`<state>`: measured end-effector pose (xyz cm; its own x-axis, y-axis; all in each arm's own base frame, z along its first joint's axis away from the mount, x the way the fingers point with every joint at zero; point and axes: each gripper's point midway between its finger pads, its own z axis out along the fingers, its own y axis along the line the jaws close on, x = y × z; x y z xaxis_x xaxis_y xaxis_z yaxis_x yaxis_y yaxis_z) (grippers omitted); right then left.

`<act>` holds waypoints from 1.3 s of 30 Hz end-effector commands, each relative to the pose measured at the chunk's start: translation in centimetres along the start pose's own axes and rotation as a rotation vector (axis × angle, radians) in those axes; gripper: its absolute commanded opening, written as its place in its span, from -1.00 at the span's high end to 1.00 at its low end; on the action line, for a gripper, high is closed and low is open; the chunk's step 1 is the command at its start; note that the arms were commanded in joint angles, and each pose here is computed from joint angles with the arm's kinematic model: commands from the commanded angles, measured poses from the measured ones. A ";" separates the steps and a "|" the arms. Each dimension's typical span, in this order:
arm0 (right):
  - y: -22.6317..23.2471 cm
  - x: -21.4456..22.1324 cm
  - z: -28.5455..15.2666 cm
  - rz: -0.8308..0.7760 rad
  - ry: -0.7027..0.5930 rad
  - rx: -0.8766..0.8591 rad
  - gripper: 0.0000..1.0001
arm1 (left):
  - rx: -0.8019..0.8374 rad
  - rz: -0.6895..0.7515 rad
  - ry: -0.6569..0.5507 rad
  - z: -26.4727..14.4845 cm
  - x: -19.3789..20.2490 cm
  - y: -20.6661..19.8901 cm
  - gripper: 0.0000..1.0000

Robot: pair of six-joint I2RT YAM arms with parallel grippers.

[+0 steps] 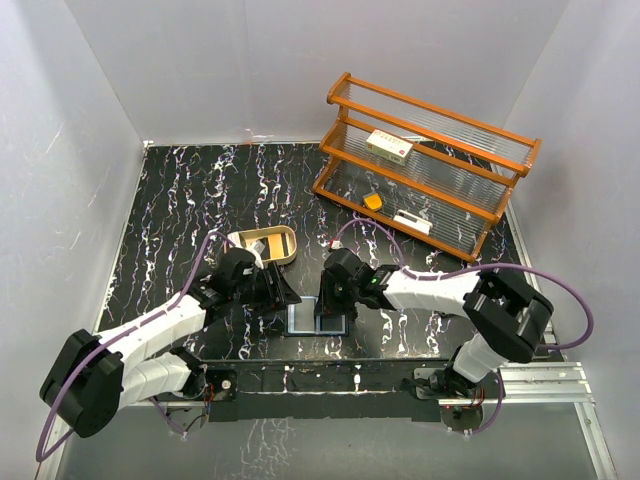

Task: Put the credit cards into the card holder
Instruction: Turn over the card holder at the center of the board.

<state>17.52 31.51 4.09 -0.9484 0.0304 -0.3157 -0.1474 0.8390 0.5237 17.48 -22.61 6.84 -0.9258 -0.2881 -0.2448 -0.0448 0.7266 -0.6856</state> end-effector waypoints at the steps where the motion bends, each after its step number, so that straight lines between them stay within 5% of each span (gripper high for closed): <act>1: 2.7 -1.6 0.1 -0.009 -0.041 -0.068 0.60 | 0.015 -0.013 -0.004 0.2 0.1 0.2 -0.06; 8: 0.5 -0.6 1.1 -0.004 0.001 0.037 0.69 | -0.042 -0.019 -0.014 0.7 -0.1 1.4 -0.16; 18: -1.6 0.5 2.0 -0.026 0.032 0.097 0.92 | 0.089 -0.036 0.017 0.8 0.7 -0.4 -0.24; 39: -2.7 1.6 2.3 -0.009 0.043 0.096 0.95 | 0.108 -0.025 0.023 1.3 0.7 -0.7 -0.23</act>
<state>17.59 32.01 2.38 -0.9571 0.0132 -0.2896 -0.1386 0.8565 0.4971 17.43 -24.42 6.08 -0.9347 -0.2956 -0.1972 -0.0402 0.6394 -0.7678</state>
